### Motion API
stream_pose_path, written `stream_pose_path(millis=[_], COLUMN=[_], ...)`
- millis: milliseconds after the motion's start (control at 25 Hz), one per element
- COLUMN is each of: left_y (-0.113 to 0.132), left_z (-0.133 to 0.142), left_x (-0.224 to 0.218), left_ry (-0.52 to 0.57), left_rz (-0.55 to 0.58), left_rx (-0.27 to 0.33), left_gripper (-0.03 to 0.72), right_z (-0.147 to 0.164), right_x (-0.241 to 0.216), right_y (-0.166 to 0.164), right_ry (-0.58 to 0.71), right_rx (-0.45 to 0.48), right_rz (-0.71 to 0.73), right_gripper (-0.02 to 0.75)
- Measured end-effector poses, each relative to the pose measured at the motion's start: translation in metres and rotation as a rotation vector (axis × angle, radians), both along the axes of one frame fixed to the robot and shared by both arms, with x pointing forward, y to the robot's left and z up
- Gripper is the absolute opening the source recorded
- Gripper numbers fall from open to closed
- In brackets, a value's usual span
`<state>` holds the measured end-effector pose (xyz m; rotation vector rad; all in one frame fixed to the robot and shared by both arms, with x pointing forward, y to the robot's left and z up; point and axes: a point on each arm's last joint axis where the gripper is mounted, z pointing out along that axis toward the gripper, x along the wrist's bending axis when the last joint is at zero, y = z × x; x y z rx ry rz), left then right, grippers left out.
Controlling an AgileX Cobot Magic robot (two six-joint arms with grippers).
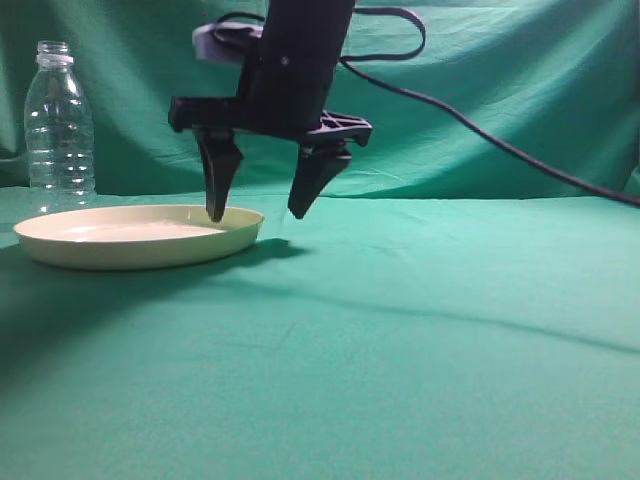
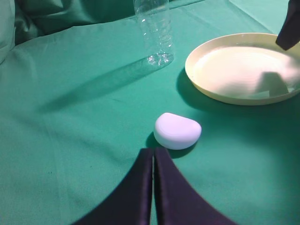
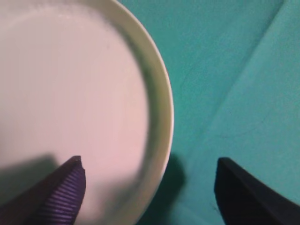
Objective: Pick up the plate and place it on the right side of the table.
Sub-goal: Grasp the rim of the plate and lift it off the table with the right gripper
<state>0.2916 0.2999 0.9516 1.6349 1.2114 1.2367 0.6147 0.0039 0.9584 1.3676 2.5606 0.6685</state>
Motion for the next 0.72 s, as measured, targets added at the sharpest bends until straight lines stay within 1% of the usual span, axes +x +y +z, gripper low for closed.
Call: stream_pose_path(millis=[40, 280, 320, 360, 440, 520, 560, 640, 680, 720], left_y=[0.000, 0.000, 0.000, 0.000, 0.000, 0.000, 0.000, 0.000, 0.000, 0.000], left_z=[0.000, 0.000, 0.000, 0.000, 0.000, 0.000, 0.000, 0.000, 0.000, 0.000], left_x=[0.000, 0.000, 0.000, 0.000, 0.000, 0.000, 0.000, 0.000, 0.000, 0.000], left_ry=[0.000, 0.000, 0.000, 0.000, 0.000, 0.000, 0.000, 0.000, 0.000, 0.000], left_rz=[0.000, 0.000, 0.000, 0.000, 0.000, 0.000, 0.000, 0.000, 0.000, 0.000], left_rx=[0.000, 0.000, 0.000, 0.000, 0.000, 0.000, 0.000, 0.000, 0.000, 0.000], left_gripper=[0.000, 0.000, 0.000, 0.000, 0.000, 0.000, 0.000, 0.000, 0.000, 0.000], right_z=[-0.004, -0.025, -0.027, -0.028, -0.028, -0.028, -0.026, -0.020, -0.014, -0.007], right_x=[0.001, 0.004, 0.005, 0.005, 0.006, 0.006, 0.007, 0.009, 0.010, 0.010], right_y=[0.001, 0.003, 0.003, 0.003, 0.004, 0.004, 0.005, 0.005, 0.003, 0.002], right_ry=[0.001, 0.015, 0.017, 0.015, 0.011, 0.005, 0.003, 0.004, 0.002, 0.000], right_rx=[-0.001, -0.022, -0.024, -0.022, -0.020, -0.012, -0.002, -0.006, -0.021, -0.041], right_rz=[0.000, 0.002, 0.002, 0.002, 0.002, -0.003, -0.014, -0.045, -0.056, -0.066], right_gripper=[0.517, 0.517, 0.434, 0.380, 0.223, 0.095, 0.064, 0.072, 0.000, 0.000])
